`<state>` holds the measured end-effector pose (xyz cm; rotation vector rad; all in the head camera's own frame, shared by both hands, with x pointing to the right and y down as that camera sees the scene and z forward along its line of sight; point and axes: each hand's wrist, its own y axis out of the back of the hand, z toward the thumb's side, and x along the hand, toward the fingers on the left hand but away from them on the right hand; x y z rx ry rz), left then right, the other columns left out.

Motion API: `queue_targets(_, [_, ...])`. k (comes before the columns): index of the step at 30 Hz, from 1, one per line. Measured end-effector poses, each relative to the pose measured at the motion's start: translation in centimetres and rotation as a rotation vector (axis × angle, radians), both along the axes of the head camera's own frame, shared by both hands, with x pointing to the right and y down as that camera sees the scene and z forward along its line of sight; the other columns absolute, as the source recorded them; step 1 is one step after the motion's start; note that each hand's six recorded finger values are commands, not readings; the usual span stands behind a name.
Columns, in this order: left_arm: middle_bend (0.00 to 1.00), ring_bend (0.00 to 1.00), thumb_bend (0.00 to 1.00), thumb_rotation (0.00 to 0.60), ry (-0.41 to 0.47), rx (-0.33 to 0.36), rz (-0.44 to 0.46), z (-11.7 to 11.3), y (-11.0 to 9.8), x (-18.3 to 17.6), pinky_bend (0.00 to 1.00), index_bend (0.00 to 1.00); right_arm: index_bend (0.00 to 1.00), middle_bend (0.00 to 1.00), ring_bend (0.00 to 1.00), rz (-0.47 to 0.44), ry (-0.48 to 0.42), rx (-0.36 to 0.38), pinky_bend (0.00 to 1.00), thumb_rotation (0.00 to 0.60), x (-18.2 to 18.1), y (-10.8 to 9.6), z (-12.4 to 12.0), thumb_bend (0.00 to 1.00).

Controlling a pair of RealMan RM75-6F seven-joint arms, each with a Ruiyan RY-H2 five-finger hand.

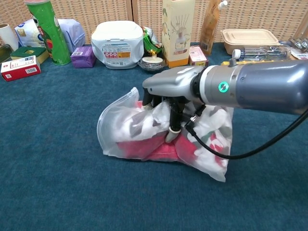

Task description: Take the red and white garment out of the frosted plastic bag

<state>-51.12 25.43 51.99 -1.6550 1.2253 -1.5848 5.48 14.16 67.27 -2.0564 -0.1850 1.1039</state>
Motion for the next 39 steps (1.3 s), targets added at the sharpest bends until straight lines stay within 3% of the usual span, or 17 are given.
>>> queue_targets(7, [0.37,0.28,0.23,0.600,0.020,0.020,0.084,-0.3,-1.9,2.3,0.31,0.33,0.85,0.91,1.00,0.121,-0.103,-0.118,1.00,0.596,2.9,-0.9,-2.7,0.15])
queue_targets(16, [0.43,0.39,0.22,0.600,0.048,0.020,0.313,-0.2,-7.0,7.5,0.35,0.33,0.85,0.91,1.00,0.230,-0.239,-0.304,1.00,0.594,5.1,-0.8,-5.7,0.16])
queue_targets(20, [0.56,0.51,0.19,0.600,0.060,0.012,0.449,-0.2,-9.4,10.8,0.44,0.35,0.85,0.91,1.00,0.231,-0.285,-0.358,1.00,0.595,5.4,-0.4,-6.7,0.16])
queue_targets(28, [0.84,0.77,0.20,0.600,0.125,-0.016,0.653,0.1,-11.2,16.3,0.77,0.42,0.85,0.91,1.00,0.230,-0.356,-0.424,1.00,0.594,5.2,0.1,-7.9,0.15])
queue_targets(33, [0.94,0.87,0.24,0.600,0.169,-0.028,0.788,0.8,-11.7,20.0,0.86,0.45,0.85,0.91,1.00,0.233,-0.397,-0.454,1.00,0.592,4.8,0.2,-8.1,0.15])
queue_targets(39, [1.00,0.95,0.32,0.600,0.202,-0.073,0.861,1.7,-11.6,22.4,0.94,0.46,0.85,0.91,1.00,0.229,-0.421,-0.482,1.00,0.595,4.5,0.1,-7.8,0.15])
